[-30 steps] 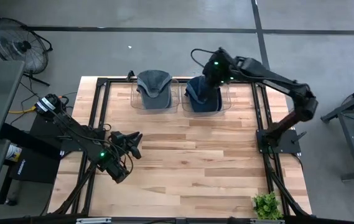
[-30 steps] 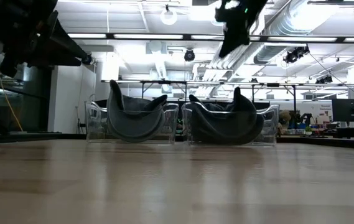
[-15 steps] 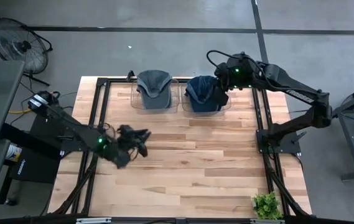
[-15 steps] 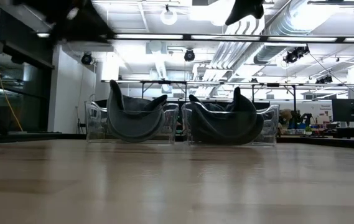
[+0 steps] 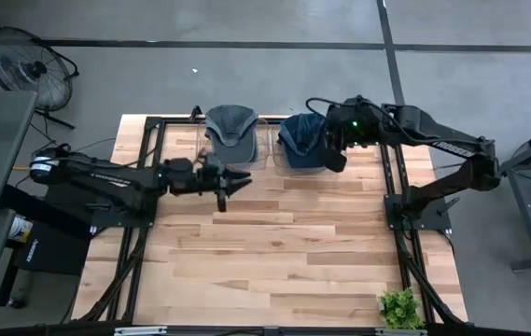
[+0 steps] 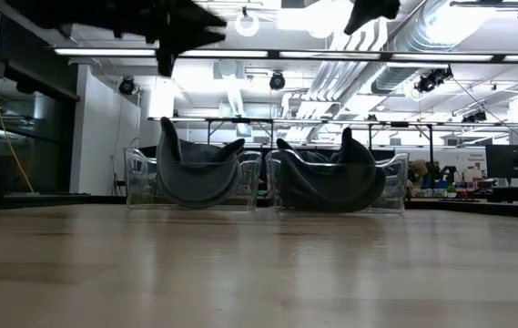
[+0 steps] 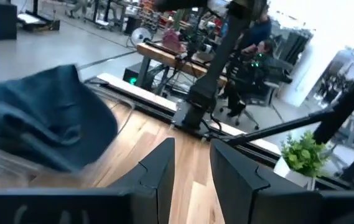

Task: Pick & Place hat
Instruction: Return to Home Position

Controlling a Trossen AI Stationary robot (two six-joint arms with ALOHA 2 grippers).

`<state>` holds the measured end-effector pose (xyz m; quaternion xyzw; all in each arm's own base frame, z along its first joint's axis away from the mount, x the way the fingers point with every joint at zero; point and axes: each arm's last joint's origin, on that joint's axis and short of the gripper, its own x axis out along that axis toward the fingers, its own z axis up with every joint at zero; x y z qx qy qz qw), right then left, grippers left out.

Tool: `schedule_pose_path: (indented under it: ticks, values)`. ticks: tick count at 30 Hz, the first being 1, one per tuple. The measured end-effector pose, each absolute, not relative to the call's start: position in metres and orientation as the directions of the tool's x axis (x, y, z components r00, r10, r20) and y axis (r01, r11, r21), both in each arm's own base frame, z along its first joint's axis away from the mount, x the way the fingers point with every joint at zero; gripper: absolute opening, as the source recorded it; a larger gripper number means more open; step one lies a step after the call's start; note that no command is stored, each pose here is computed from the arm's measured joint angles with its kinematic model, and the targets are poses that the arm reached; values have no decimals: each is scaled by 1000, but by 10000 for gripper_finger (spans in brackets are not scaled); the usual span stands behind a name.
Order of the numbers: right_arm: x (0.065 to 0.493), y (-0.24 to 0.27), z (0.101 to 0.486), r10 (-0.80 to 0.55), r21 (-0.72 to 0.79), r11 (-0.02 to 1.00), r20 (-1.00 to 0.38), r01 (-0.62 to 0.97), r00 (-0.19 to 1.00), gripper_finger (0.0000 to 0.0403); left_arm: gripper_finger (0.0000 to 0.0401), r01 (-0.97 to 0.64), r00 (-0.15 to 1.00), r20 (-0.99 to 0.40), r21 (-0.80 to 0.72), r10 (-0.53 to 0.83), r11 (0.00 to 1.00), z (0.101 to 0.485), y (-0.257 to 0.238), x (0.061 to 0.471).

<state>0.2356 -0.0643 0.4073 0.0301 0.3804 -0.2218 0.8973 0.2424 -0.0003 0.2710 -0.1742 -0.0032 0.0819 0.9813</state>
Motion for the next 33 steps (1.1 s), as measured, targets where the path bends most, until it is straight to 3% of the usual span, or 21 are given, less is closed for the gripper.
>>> schedule_pose_path:
  ticks: [5, 22, 28, 33]
  values:
    - [224, -49, 411, -400, -134, 887, -700, 442, 591, 0, 99, -163, 976, 68, -388, 205, 907, 260, 17, 216]
    - [211, -22, 418, -396, -88, 880, -680, 467, 617, 0, 99, -183, 932, 183, -511, 314, 840, 204, 18, 131]
    - [211, -16, 418, -402, -80, 874, -675, 480, 619, 0, 99, -158, 932, 203, -520, 301, 840, 191, 16, 119]
    - [211, -13, 418, -400, -81, 876, -673, 476, 622, 0, 99, -182, 948, 134, -518, 290, 836, 184, 16, 116]
